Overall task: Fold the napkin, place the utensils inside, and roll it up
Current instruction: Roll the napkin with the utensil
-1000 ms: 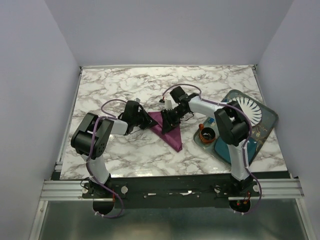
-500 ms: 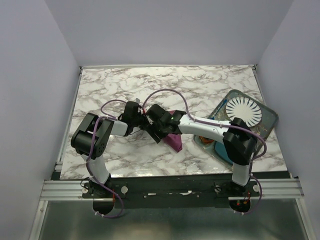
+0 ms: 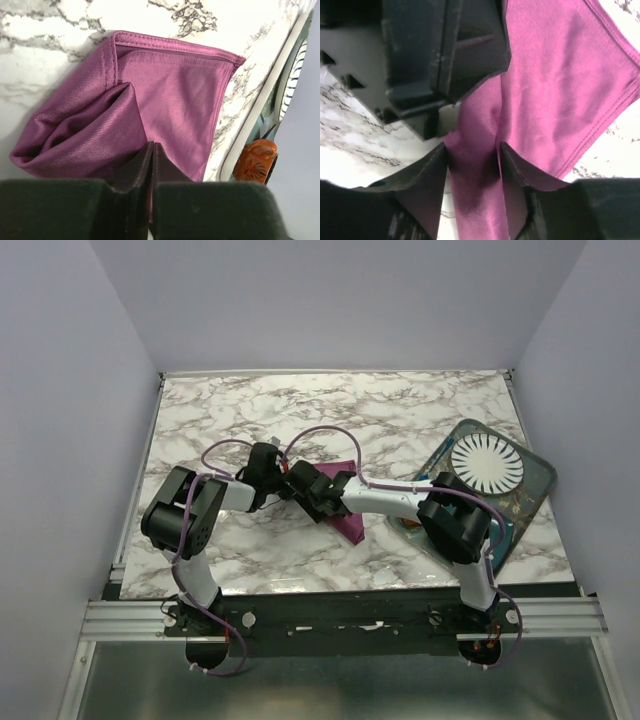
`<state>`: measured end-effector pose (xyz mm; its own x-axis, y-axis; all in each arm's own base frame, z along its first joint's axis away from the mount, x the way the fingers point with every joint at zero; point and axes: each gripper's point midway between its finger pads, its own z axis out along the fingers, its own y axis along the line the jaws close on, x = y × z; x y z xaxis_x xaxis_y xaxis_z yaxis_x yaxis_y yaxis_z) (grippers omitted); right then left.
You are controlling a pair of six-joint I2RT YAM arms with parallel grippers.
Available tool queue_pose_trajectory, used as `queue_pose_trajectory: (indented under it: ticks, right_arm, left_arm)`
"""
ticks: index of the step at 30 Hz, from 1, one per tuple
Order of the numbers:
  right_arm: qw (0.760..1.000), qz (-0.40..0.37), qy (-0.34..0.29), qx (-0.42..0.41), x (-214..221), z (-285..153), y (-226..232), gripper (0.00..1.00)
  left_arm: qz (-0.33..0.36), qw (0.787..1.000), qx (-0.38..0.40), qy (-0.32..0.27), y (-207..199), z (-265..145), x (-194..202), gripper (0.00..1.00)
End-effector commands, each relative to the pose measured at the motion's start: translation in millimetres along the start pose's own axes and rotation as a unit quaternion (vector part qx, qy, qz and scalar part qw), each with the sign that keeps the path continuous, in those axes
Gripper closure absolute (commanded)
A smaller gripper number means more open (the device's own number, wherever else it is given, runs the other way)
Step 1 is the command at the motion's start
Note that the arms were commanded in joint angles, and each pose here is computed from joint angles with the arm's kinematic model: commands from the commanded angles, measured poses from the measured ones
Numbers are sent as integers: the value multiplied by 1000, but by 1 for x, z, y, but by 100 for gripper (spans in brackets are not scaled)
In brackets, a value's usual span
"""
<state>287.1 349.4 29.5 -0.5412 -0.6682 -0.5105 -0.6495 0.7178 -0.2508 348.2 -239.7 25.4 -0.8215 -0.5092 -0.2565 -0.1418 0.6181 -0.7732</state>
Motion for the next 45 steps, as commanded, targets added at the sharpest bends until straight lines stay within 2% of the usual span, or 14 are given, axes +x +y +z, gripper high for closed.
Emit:
queue_pose_trajectory:
  ticks: [1, 4, 8, 10, 11, 16, 18, 20, 22, 28, 31, 36, 40, 45]
  right_arm:
    - [999, 31, 18, -26, 16, 14, -1, 54]
    - [994, 56, 16, -96, 14, 10, 6, 62]
    - [963, 98, 33, -248, 15, -1, 25, 71]
    - [947, 129, 38, -292, 14, -2, 17, 73]
    - [928, 140, 43, -342, 14, -8, 25, 74]
    - [865, 198, 58, -456, 6, -13, 15, 74]
    - [824, 231, 80, -512, 11, -11, 18, 72]
    - [799, 249, 90, -540, 9, -13, 17, 72]
    - [790, 256, 102, -547, 14, -6, 19, 71]
    - [794, 267, 115, -534, 16, 0, 16, 68]
    - [812, 268, 119, -505, 17, 2, 9, 63]
    - [864, 242, 113, -427, 10, -4, -12, 44]
    - [897, 221, 83, -373, -4, -22, -29, 37]
    - [957, 157, 63, -233, 4, -31, -38, 33]
  left_arm:
    - [22, 994, -100, 29, 42, -16, 20, 83]
    - [51, 994, -100, 15, 27, -27, 4, 76]
    - [93, 991, -94, -23, -6, -49, -23, 68]
    - [104, 989, -98, -38, -17, -58, -33, 67]
    - [108, 989, -92, -43, -24, -61, -36, 67]
    - [94, 993, -61, -34, -37, -55, -34, 68]
    - [82, 995, -53, -15, -34, -47, -26, 69]
    - [79, 996, -43, -10, -33, -37, -23, 70]
    - [73, 997, -24, -1, -39, -30, -16, 70]
    - [56, 998, -23, 13, -27, -11, -4, 71]
    - [50, 998, -45, 16, -9, -8, 2, 71]
    - [36, 997, -67, 11, 18, -8, 13, 72]
    - [31, 996, -76, 17, 32, -8, 22, 72]
    - [34, 996, -79, 16, 33, -9, 21, 73]
